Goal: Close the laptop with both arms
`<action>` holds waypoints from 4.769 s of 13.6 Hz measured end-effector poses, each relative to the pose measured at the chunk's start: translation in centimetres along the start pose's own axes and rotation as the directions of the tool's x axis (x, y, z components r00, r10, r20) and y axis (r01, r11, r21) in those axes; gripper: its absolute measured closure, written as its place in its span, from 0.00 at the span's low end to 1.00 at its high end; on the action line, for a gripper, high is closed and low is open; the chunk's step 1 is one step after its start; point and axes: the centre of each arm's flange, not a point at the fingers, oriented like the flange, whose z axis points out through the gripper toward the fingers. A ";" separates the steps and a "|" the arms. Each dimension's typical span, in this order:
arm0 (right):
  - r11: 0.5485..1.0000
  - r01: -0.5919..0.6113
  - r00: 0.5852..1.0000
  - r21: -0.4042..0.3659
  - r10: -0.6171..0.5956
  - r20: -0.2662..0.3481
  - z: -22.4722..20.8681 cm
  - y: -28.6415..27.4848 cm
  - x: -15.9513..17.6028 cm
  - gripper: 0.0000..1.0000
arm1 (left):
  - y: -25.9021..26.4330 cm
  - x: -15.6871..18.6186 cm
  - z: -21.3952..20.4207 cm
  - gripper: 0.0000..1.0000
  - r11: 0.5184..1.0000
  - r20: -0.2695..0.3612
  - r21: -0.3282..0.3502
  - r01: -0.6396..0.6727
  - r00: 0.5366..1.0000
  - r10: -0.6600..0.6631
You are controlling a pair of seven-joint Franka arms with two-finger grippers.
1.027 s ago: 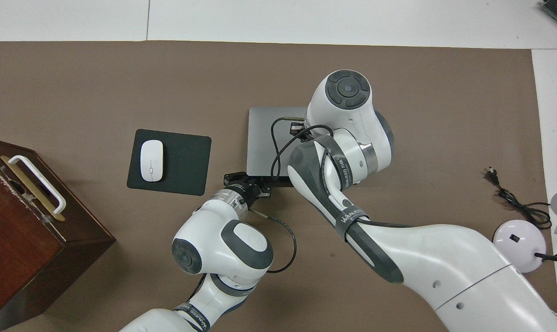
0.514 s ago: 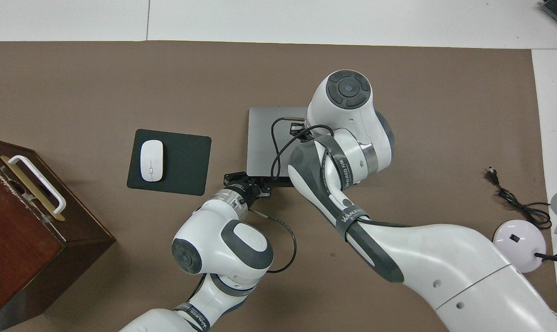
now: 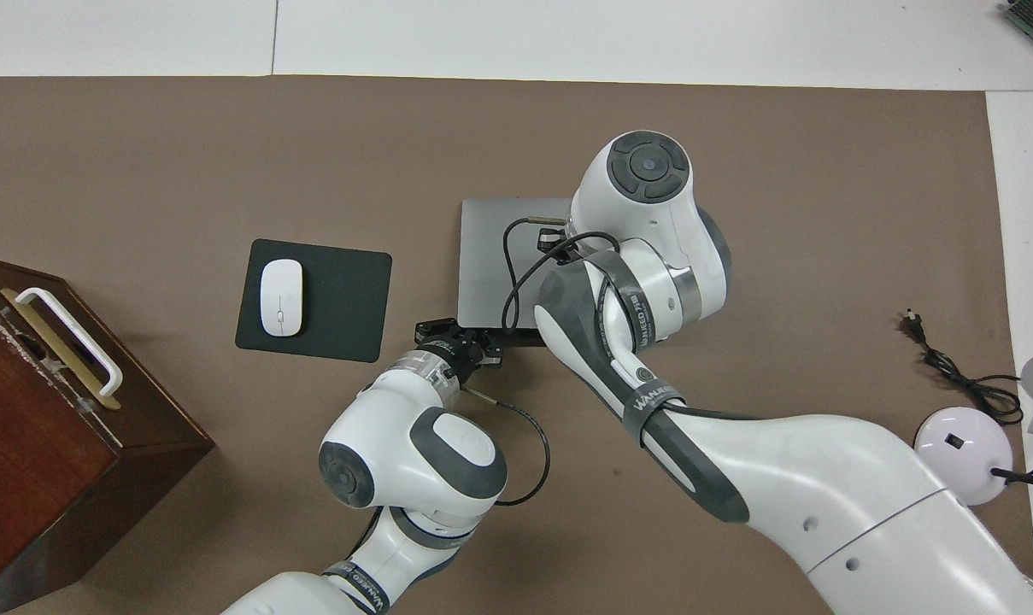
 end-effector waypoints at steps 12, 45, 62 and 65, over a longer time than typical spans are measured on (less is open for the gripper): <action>1.000 -0.006 1.000 0.010 0.006 -0.018 -1.1 0.3 0.3 0.99 | 0.0 0.0 0.0 0.99 1.000 0.000 0.000 0.000 1.000 0.000; 0.994 0.108 0.982 -0.009 -0.108 -0.154 -18.1 9.6 1.8 0.99 | -0.3 1.4 -3.9 0.99 0.998 0.015 -0.053 -0.039 0.999 0.040; 0.976 0.200 0.969 -0.081 -0.209 -0.135 -24.9 16.3 0.7 0.99 | 12.2 -7.5 -8.0 0.99 0.997 0.157 -0.053 -0.064 0.985 0.071; 0.977 0.198 0.968 -0.081 -0.208 -0.137 -25.4 16.5 0.4 0.99 | 15.4 -9.1 -8.4 0.99 0.992 0.184 -0.042 -0.115 0.975 0.121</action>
